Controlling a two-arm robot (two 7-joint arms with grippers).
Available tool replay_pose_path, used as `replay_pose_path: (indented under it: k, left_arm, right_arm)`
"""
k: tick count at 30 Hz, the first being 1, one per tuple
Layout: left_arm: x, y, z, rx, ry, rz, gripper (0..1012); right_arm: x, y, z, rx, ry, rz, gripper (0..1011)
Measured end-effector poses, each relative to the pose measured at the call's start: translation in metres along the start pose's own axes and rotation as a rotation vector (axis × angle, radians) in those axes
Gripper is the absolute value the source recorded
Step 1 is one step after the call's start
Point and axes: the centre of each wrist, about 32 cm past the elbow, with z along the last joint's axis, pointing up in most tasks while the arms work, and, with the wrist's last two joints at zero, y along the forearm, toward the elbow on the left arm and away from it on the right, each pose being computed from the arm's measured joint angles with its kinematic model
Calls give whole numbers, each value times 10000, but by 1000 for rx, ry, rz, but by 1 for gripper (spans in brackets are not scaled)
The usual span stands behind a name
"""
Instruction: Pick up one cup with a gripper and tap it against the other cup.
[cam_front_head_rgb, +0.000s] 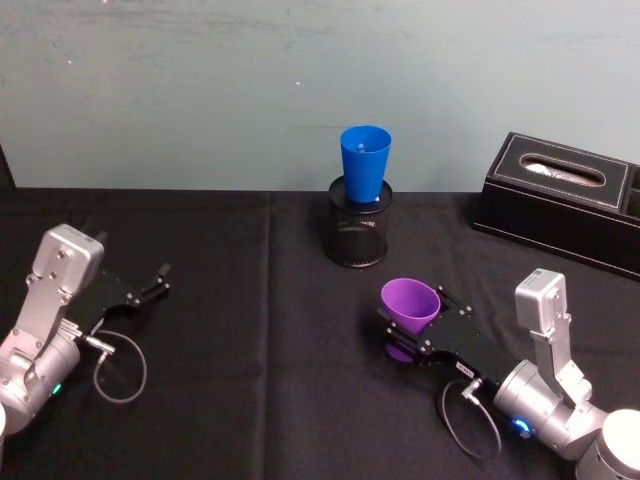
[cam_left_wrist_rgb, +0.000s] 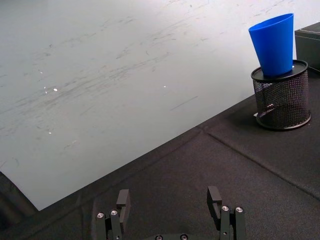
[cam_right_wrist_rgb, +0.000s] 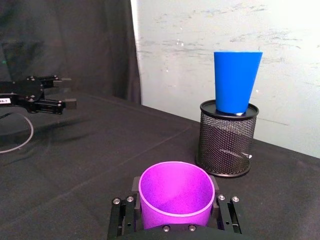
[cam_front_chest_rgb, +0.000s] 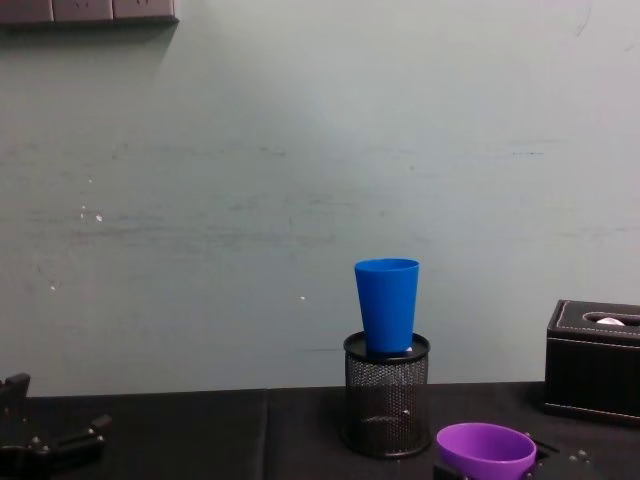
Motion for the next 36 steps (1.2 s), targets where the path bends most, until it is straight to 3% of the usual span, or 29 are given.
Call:
replay_pose_path:
  k: [36]
  left_arm:
    - [0, 0, 0, 0, 0, 0, 1011]
  right_arm:
    - [25, 8, -39, 15, -1, 12, 746]
